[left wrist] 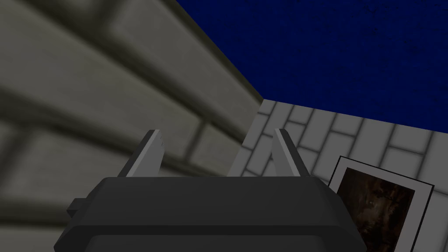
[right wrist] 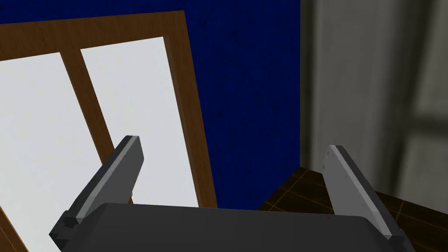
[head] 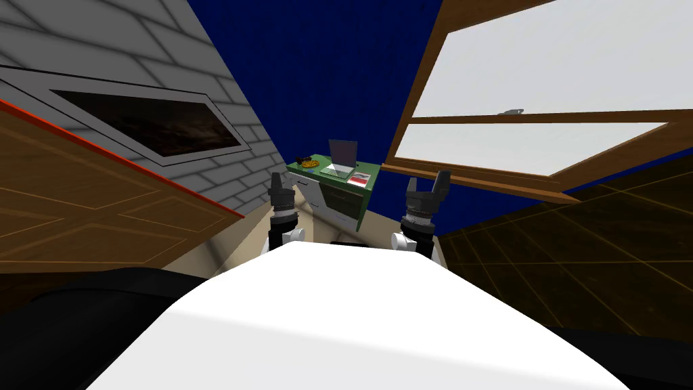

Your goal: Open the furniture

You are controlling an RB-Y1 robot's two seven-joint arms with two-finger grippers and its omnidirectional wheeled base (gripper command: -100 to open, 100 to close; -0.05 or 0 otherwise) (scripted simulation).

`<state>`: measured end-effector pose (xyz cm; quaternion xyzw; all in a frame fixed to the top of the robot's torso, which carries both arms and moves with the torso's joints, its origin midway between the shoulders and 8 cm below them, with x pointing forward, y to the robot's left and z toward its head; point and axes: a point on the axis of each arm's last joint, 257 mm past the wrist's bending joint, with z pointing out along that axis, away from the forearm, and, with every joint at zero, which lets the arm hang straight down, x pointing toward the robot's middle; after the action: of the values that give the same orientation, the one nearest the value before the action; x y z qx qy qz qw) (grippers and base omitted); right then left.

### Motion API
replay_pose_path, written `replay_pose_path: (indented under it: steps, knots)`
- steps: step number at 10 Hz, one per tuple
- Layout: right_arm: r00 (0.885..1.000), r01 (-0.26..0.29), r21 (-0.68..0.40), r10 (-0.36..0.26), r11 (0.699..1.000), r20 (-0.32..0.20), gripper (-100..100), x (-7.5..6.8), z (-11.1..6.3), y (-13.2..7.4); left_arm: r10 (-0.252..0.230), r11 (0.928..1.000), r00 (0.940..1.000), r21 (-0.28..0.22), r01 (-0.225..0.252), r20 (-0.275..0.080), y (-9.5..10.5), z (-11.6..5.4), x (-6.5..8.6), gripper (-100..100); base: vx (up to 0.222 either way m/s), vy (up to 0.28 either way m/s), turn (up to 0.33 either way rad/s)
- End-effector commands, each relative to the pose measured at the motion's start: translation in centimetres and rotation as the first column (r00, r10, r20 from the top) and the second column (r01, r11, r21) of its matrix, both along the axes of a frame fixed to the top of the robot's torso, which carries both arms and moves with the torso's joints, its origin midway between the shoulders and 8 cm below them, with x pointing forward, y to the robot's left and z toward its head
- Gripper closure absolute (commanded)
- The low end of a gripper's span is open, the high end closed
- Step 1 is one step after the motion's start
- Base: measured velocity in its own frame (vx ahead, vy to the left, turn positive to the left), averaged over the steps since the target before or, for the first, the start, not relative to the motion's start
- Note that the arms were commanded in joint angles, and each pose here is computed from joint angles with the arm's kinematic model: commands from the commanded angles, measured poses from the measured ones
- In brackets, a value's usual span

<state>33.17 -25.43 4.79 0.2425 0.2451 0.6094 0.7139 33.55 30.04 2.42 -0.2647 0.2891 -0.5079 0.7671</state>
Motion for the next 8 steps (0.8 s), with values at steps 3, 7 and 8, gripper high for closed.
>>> replay_pose_path:
  steps: [3, 7, 8]
  knots:
    - [1.0, 0.0, 0.0, 0.0, 1.0, 0.0, 0, 0.0, 0.01, 0.0, 0.0, 1.0, 1.0, 0.0, 0.0, 0.0, 0.0, 0.01, 0.0, 0, 0.0, 0.0, 0.0]
    - [1.0, 0.0, 0.0, 0.0, 1.0, 0.0, 0, -0.01, 0.01, 0.0, 0.0, 1.0, 1.0, 0.0, 0.0, 0.0, 0.0, 0.01, -0.01, 0, 0.0, 0.0, 0.0]
    - [1.0, 0.0, 0.0, 0.0, 1.0, 0.0, 0, -0.01, 0.01, 0.0, 0.0, 1.0, 1.0, 0.0, 0.0, 0.0, 0.0, 0.01, -0.01, 0, 0.0, 0.0, 0.0]
